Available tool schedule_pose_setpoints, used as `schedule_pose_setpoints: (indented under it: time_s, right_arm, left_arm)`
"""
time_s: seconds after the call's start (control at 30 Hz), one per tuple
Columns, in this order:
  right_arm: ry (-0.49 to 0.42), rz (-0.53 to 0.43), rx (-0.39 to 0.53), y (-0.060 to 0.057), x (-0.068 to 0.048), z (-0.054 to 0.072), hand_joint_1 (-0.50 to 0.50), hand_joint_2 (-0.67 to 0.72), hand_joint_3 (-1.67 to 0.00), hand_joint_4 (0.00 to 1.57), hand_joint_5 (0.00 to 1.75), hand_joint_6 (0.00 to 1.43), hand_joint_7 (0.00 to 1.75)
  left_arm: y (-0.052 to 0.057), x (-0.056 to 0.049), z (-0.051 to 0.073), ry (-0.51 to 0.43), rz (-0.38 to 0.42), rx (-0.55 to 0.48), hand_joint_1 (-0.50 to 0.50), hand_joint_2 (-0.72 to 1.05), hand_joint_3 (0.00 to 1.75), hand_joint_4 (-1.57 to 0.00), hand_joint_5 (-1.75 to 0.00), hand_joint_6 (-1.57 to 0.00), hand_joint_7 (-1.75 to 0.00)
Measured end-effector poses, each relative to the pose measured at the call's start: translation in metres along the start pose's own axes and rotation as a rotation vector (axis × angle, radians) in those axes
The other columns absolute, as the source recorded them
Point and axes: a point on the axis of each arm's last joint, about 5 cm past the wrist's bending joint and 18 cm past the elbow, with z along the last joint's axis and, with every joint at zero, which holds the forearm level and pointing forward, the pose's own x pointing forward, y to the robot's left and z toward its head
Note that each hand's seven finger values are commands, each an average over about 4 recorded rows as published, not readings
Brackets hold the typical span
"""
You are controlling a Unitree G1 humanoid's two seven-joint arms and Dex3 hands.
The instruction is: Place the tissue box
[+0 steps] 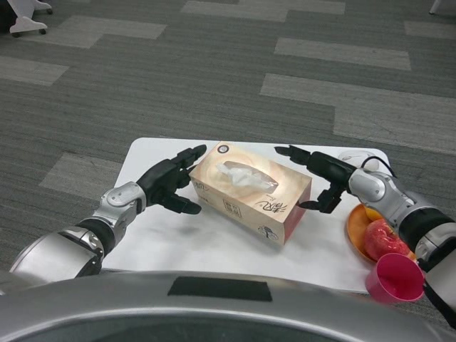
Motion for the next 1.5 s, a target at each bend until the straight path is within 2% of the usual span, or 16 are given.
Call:
schedule_pose_setpoints:
  time_s: [0.1, 0.33, 0.4, 0.6, 0.7, 0.9, 1.0, 1.1, 1.23, 1.5]
  right_arm:
    - [-0.004, -0.003, 0.002, -0.001, 0.0, 0.001, -0.17, -0.48, -0.75, 0.0, 0.0, 0.0, 0.03]
    - [-0.006, 0.001, 0.007, -0.002, 0.0, 0.001, -0.17, -0.45, -0.63, 0.0, 0.0, 0.0, 0.0]
    - [-0.004, 0.005, 0.006, -0.002, -0.001, 0.0, -0.17, -0.41, -0.63, 0.0, 0.0, 0.0, 0.03]
    - [0.009, 0.021, 0.002, -0.004, -0.002, 0.0, -0.17, -0.41, -0.63, 0.0, 0.0, 0.0, 0.0]
    - [0.009, 0.021, -0.004, -0.005, -0.002, 0.0, -0.17, -0.41, -0.58, 0.0, 0.0, 0.0, 0.0]
    - [-0.013, -0.023, 0.0, -0.014, -0.003, 0.003, -0.17, -0.38, -0.52, 0.0, 0.0, 0.0, 0.0]
    - [-0.029, -0.064, 0.037, -0.018, -0.006, 0.003, -0.17, -0.3, -0.44, 0.0, 0.0, 0.0, 0.0]
    - [-0.049, -0.102, 0.068, -0.02, -0.01, 0.003, -0.17, -0.26, -0.34, 0.0, 0.0, 0.0, 0.0]
    - [-0.112, -0.159, 0.105, -0.026, -0.011, 0.01, -0.17, -0.08, -0.28, 0.0, 0.0, 0.0, 0.0]
    - [-0.249, -0.319, 0.182, -0.033, -0.013, 0.021, -0.2, 0.09, -0.22, 0.0, 0.0, 0.0, 0.0]
  left_arm:
    - [0.0, -0.001, 0.0, -0.028, 0.03, 0.004, 0.5, 1.05, 0.17, 0.0, 0.0, 0.0, 0.0]
    - [-0.001, -0.005, -0.002, -0.051, 0.07, -0.001, 0.5, 1.05, 0.17, 0.0, 0.0, 0.0, 0.0]
    - [0.0, -0.006, -0.003, -0.06, 0.088, -0.003, 0.5, 1.05, 0.17, 0.0, 0.0, 0.0, 0.0]
    - [0.002, -0.01, -0.003, -0.105, 0.144, -0.006, 0.5, 1.05, 0.17, 0.0, 0.0, 0.0, 0.0]
    - [0.004, -0.014, -0.005, -0.124, 0.178, -0.018, 0.5, 1.05, 0.17, 0.0, 0.0, 0.0, 0.0]
    - [0.008, -0.022, -0.007, -0.166, 0.244, -0.045, 0.5, 1.05, 0.17, 0.0, 0.0, 0.0, 0.0]
    - [0.013, -0.028, -0.005, -0.212, 0.301, -0.06, 0.5, 1.05, 0.28, 0.0, 0.0, 0.0, 0.0]
    - [0.017, -0.031, -0.002, -0.278, 0.363, -0.085, 0.5, 1.05, 0.35, 0.0, 0.0, 0.0, 0.0]
    - [0.016, -0.031, 0.005, -0.369, 0.391, -0.127, 0.5, 1.05, 0.41, 0.0, 0.0, 0.0, 0.0]
    - [0.015, -0.023, 0.03, -0.541, 0.361, -0.143, 0.5, 1.03, 0.44, 0.0, 0.0, 0.0, 0.0]
